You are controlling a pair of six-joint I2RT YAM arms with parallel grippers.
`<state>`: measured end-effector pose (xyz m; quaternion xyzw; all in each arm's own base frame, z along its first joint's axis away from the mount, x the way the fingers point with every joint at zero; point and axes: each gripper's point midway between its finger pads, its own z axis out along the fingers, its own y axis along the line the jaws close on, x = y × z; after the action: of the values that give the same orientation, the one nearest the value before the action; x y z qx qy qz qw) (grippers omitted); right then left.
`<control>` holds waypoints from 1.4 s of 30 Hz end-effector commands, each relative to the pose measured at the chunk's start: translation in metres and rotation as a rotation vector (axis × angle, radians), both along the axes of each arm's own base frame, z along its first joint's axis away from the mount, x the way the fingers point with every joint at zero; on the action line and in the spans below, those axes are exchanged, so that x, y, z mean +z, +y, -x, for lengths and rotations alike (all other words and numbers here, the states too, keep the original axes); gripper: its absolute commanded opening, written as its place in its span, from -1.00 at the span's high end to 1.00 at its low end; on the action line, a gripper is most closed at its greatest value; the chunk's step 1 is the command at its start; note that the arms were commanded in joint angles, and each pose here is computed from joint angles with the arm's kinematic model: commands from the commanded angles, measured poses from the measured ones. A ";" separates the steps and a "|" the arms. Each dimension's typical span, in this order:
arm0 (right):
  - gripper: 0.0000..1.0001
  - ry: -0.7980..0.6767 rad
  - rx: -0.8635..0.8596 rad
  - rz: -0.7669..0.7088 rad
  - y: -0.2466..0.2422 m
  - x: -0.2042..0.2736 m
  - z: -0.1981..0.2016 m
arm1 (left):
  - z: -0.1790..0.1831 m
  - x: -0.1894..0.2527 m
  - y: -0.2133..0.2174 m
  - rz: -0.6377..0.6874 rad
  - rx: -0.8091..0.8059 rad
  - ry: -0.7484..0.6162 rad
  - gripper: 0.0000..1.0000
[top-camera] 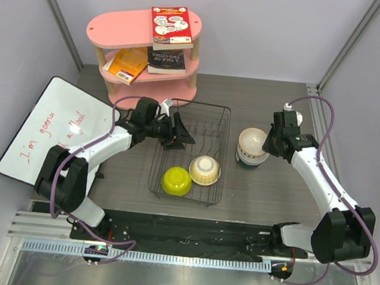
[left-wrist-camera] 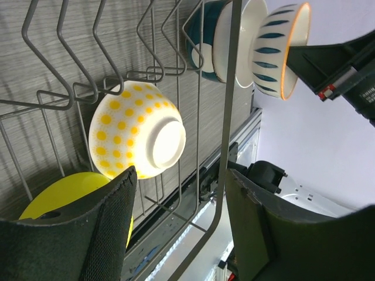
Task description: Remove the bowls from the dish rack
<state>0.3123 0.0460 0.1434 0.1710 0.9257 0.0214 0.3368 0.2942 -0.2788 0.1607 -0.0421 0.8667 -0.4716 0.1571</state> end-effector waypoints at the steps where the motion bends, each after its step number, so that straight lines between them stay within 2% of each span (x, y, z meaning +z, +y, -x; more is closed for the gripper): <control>1: 0.97 -0.049 -0.030 0.020 -0.005 0.006 -0.020 | 0.003 0.014 0.006 -0.008 -0.009 -0.057 -0.23; 11: 0.89 -0.018 -0.037 0.047 -0.009 -0.011 -0.018 | 0.005 0.004 0.011 -0.030 0.001 -0.044 -0.22; 14: 0.77 -0.018 -0.036 0.050 -0.009 -0.012 -0.020 | 0.006 0.005 0.012 -0.030 0.000 -0.047 -0.22; 15: 0.64 -0.016 -0.032 0.050 -0.009 -0.013 -0.020 | 0.006 0.006 0.012 -0.030 -0.001 -0.048 -0.22; 18: 0.56 -0.001 -0.027 0.047 -0.008 -0.017 -0.018 | 0.005 0.006 0.012 -0.032 0.003 -0.047 -0.22; 21: 0.30 0.007 -0.024 0.048 -0.008 -0.018 -0.016 | 0.004 0.005 0.012 -0.035 0.008 -0.047 -0.22; 28: 0.17 0.003 -0.029 0.056 -0.012 -0.014 -0.006 | 0.004 0.011 0.015 -0.044 0.014 -0.068 -0.21; 30: 0.18 0.000 -0.027 0.057 -0.012 -0.013 -0.006 | 0.003 0.014 0.015 -0.048 0.014 -0.071 -0.21; 32: 0.34 0.009 -0.024 0.056 -0.012 -0.016 -0.006 | 0.003 0.013 0.015 -0.050 0.013 -0.069 -0.20; 36: 0.41 0.028 -0.004 0.040 -0.006 -0.020 -0.006 | 0.002 0.016 0.015 -0.049 0.015 -0.075 -0.20; 37: 0.47 0.030 -0.006 0.037 -0.006 -0.020 -0.006 | 0.002 0.016 0.015 -0.050 0.014 -0.075 -0.21; 38: 0.78 0.025 -0.007 0.034 -0.006 -0.020 -0.006 | 0.003 0.014 0.015 -0.053 0.012 -0.070 -0.20; 42: 0.80 0.026 -0.011 0.038 -0.007 -0.021 -0.007 | 0.003 0.012 0.015 -0.055 0.012 -0.066 -0.20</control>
<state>0.3125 0.0374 0.1140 0.1685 0.9355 -0.0085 0.3104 0.2861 -0.2635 0.1543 -0.0406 0.8819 -0.4396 0.1656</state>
